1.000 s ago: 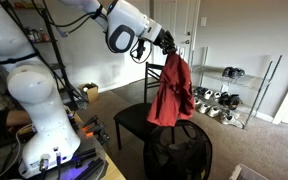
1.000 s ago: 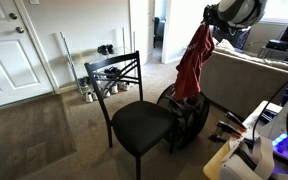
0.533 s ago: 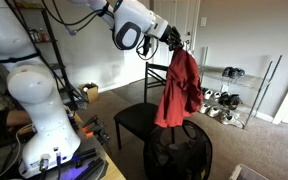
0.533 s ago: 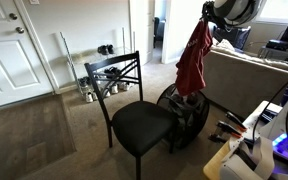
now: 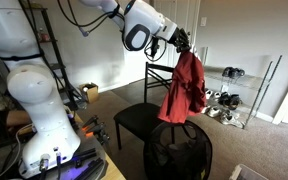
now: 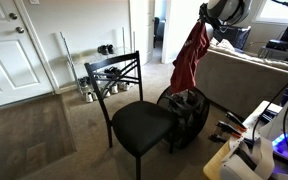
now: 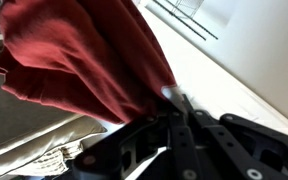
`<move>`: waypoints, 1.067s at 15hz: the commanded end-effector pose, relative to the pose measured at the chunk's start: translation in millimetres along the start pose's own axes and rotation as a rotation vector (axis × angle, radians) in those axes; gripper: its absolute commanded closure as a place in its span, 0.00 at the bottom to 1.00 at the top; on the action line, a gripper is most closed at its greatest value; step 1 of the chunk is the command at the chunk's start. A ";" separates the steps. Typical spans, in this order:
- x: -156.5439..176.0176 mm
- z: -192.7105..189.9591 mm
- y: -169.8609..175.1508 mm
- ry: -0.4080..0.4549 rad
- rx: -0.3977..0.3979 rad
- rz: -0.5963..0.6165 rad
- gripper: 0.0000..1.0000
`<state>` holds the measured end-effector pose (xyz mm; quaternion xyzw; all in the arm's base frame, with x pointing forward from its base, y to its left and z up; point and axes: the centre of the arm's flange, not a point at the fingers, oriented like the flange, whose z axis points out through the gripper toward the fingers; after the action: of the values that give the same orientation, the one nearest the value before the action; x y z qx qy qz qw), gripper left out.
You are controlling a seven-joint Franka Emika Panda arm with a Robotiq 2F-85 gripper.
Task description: Put the red shirt in the laundry bag
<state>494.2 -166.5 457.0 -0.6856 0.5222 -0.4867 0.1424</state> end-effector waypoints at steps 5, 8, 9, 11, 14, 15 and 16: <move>-9.8 19.2 16.1 0.043 -0.011 0.015 0.65; -10.2 20.8 17.7 0.040 -0.017 0.017 0.45; -10.8 21.2 18.5 0.035 -0.018 0.017 0.40; -12.2 21.6 20.5 0.032 -0.020 0.018 0.27; -14.0 20.9 21.3 0.011 -0.016 0.020 0.08; -15.9 20.7 21.0 -0.004 -0.013 0.017 0.02; -18.7 20.3 20.3 -0.026 -0.006 0.014 0.01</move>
<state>505.9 -177.2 442.5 -0.6856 0.5313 -0.4796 0.1330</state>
